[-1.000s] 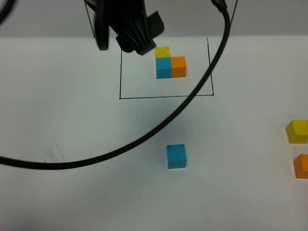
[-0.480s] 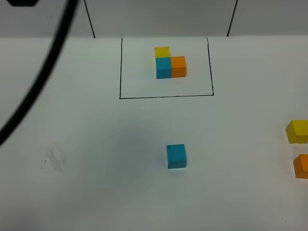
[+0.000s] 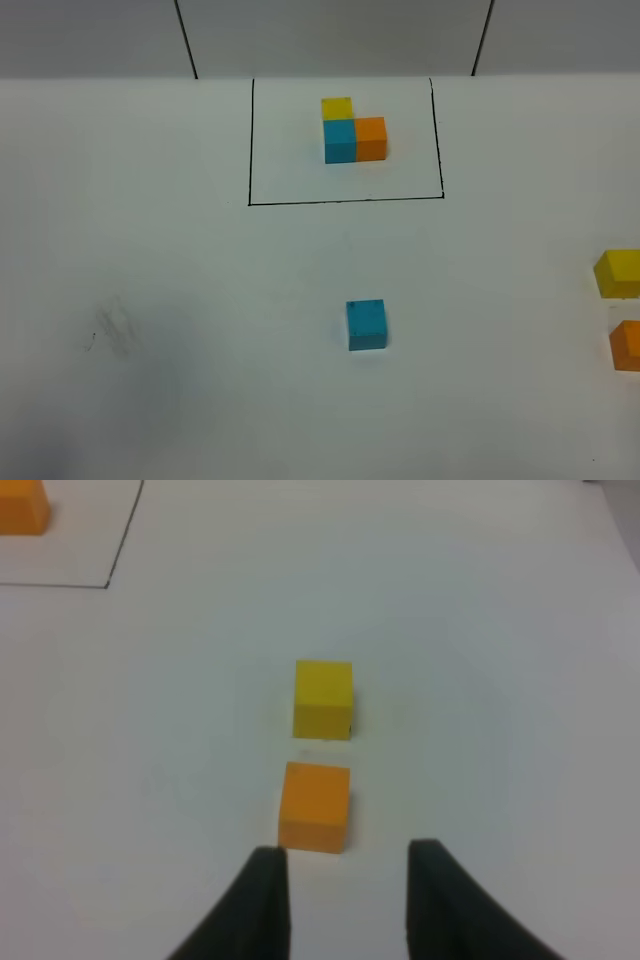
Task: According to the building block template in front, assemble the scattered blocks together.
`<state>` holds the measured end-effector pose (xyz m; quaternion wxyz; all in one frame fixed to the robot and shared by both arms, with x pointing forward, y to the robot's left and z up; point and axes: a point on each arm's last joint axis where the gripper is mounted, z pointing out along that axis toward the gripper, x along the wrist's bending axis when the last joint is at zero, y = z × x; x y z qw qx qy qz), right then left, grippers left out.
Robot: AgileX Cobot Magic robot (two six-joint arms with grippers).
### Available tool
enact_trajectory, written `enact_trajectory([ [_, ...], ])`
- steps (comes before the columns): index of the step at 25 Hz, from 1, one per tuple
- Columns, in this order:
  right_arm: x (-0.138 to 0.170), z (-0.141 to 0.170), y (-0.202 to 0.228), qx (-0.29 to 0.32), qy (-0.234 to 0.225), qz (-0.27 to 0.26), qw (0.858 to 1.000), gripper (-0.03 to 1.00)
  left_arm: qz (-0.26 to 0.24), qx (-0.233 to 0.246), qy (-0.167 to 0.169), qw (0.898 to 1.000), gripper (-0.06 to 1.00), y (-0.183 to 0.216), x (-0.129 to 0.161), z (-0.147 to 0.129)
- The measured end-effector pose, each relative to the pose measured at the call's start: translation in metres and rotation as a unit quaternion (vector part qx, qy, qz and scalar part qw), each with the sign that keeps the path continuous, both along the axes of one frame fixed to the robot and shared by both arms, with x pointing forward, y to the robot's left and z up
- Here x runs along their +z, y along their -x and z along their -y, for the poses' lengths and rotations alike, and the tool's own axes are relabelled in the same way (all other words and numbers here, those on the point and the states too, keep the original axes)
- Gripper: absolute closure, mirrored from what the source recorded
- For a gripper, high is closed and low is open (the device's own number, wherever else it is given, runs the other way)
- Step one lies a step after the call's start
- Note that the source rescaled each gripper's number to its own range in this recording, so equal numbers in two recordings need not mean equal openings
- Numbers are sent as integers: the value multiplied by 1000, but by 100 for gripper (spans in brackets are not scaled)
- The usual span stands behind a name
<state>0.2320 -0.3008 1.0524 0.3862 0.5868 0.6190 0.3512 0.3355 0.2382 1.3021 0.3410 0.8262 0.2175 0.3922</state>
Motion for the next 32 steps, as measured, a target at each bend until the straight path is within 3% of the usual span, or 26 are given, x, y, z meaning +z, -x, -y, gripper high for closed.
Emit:
enact_trajectory([
  [9, 0, 0, 0, 0, 0, 0, 1000, 97, 11, 0, 10, 1000, 26, 53, -49, -62],
  [14, 0, 0, 0, 0, 0, 0, 1000, 97, -4, 0, 9, 1000, 26, 62, -75, -70],
  [22, 0, 0, 0, 0, 0, 0, 1000, 97, -74, -48, 19, 996, 27, 73, -117, -64],
  [26, 0, 0, 0, 0, 0, 0, 1000, 97, -105, -52, 17, 993, 35, 76, -143, -63],
  [32, 0, 0, 0, 0, 0, 0, 1000, 97, -136, -39, 61, 988, 47, 94, -172, -70],
])
